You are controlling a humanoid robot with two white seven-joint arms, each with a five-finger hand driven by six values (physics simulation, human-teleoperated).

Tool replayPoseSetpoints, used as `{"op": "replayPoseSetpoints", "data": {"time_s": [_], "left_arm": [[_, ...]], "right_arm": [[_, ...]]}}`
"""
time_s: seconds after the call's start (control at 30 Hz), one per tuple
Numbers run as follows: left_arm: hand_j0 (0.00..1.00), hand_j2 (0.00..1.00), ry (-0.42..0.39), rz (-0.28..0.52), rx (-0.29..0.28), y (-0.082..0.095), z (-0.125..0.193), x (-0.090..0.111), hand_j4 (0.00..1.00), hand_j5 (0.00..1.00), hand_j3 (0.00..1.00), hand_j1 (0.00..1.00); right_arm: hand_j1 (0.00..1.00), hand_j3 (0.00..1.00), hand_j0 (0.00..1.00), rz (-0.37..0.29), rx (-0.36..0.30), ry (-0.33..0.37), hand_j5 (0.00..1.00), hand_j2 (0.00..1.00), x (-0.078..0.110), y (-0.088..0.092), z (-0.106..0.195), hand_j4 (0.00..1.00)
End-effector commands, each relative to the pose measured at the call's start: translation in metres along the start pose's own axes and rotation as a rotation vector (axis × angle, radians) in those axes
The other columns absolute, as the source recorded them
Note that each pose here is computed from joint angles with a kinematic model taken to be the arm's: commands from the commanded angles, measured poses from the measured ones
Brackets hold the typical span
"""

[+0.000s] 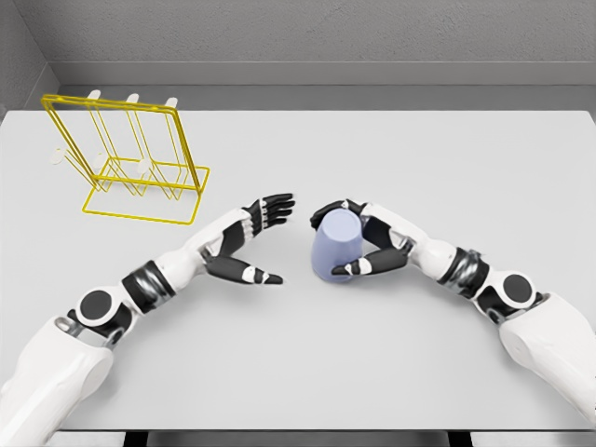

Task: Place the cup on the cup holder with both arms

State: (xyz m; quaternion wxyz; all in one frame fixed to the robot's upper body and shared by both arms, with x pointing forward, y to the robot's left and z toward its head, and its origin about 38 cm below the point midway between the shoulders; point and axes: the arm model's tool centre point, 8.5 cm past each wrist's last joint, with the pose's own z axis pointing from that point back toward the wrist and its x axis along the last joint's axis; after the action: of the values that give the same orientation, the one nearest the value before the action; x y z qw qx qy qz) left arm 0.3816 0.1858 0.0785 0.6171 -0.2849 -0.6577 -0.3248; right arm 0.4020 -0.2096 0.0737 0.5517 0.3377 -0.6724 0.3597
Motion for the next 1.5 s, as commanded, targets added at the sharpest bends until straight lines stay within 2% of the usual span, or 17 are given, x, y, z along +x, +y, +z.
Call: {"op": "replayPoseSetpoints", "data": {"time_s": [0.0,0.07,0.23,0.4,0.43,0.47,0.5,0.77,0.83,1.0,1.1,1.17,1.2,1.23,1.33,1.47], "left_arm": [[1.00,1.00,0.013,-0.020,0.022,0.008,0.003,-0.001,1.00,1.00,1.00,1.00],[1.00,1.00,0.014,-0.070,0.038,0.011,0.002,0.000,1.00,1.00,1.00,1.00],[1.00,1.00,0.010,-0.044,0.049,0.008,-0.003,-0.009,1.00,1.00,1.00,1.00],[1.00,1.00,-0.005,-0.051,0.049,0.007,-0.002,-0.009,1.00,1.00,1.00,1.00],[1.00,1.00,-0.001,-0.046,0.049,0.006,-0.001,-0.011,1.00,1.00,1.00,1.00],[1.00,1.00,-0.001,-0.047,0.050,0.006,0.000,-0.011,1.00,1.00,1.00,1.00],[1.00,1.00,0.000,-0.046,0.051,0.006,0.000,-0.011,1.00,1.00,1.00,1.00],[1.00,1.00,-0.006,-0.043,0.042,0.004,0.002,-0.014,1.00,1.00,1.00,1.00],[1.00,1.00,-0.039,-0.038,0.039,-0.002,-0.005,-0.012,1.00,1.00,1.00,1.00],[1.00,1.00,-0.062,-0.019,0.040,-0.009,-0.013,-0.014,1.00,1.00,1.00,1.00],[1.00,1.00,-0.070,-0.007,0.036,-0.014,-0.018,-0.015,1.00,1.00,1.00,1.00],[1.00,1.00,-0.071,0.001,0.029,-0.018,-0.021,-0.016,1.00,1.00,1.00,1.00],[1.00,1.00,-0.072,0.003,0.026,-0.020,-0.022,-0.017,1.00,1.00,1.00,1.00],[1.00,1.00,-0.074,0.005,0.024,-0.021,-0.023,-0.017,1.00,1.00,1.00,1.00],[1.00,1.00,-0.075,0.004,0.019,-0.026,-0.028,-0.018,1.00,1.00,1.00,1.00],[1.00,1.00,-0.072,0.005,0.016,-0.032,-0.036,-0.021,1.00,1.00,1.00,1.00]], "right_arm": [[0.69,0.69,0.69,-0.018,0.000,0.008,0.69,0.69,-0.005,0.003,-0.004,0.69],[0.69,0.69,0.69,-0.005,0.000,0.030,0.69,0.69,-0.009,0.001,-0.003,0.69],[0.69,0.69,0.69,-0.012,-0.002,0.039,0.69,0.69,-0.012,0.001,-0.010,0.69],[0.69,0.69,0.69,-0.018,0.012,0.034,0.69,0.69,-0.012,0.005,-0.017,0.69],[0.77,0.77,0.77,-0.021,0.014,0.037,0.77,0.77,-0.014,0.006,-0.017,0.77],[0.94,0.94,0.94,0.013,0.029,0.069,0.94,0.94,-0.018,0.005,-0.015,0.94],[1.00,1.00,1.00,0.033,0.035,0.083,1.00,1.00,-0.018,0.003,-0.015,1.00],[1.00,1.00,1.00,0.063,0.027,0.071,1.00,1.00,-0.010,-0.007,-0.014,1.00],[1.00,1.00,1.00,0.074,0.025,0.070,1.00,1.00,-0.006,-0.011,-0.014,1.00],[1.00,1.00,1.00,0.133,-0.002,0.134,1.00,1.00,0.003,-0.037,0.021,1.00],[1.00,1.00,1.00,0.173,-0.016,0.148,1.00,1.00,0.015,-0.053,0.031,1.00],[1.00,1.00,1.00,0.215,-0.055,0.142,1.00,1.00,0.034,-0.073,0.041,1.00],[1.00,1.00,1.00,0.244,-0.070,0.162,1.00,1.00,0.042,-0.085,0.053,1.00],[1.00,1.00,1.00,0.302,-0.076,0.131,1.00,1.00,0.070,-0.104,0.040,1.00],[1.00,1.00,1.00,0.345,-0.106,0.178,1.00,1.00,0.082,-0.121,0.066,1.00],[1.00,1.00,1.00,0.401,-0.091,0.156,1.00,1.00,0.108,-0.129,0.062,1.00]]}}
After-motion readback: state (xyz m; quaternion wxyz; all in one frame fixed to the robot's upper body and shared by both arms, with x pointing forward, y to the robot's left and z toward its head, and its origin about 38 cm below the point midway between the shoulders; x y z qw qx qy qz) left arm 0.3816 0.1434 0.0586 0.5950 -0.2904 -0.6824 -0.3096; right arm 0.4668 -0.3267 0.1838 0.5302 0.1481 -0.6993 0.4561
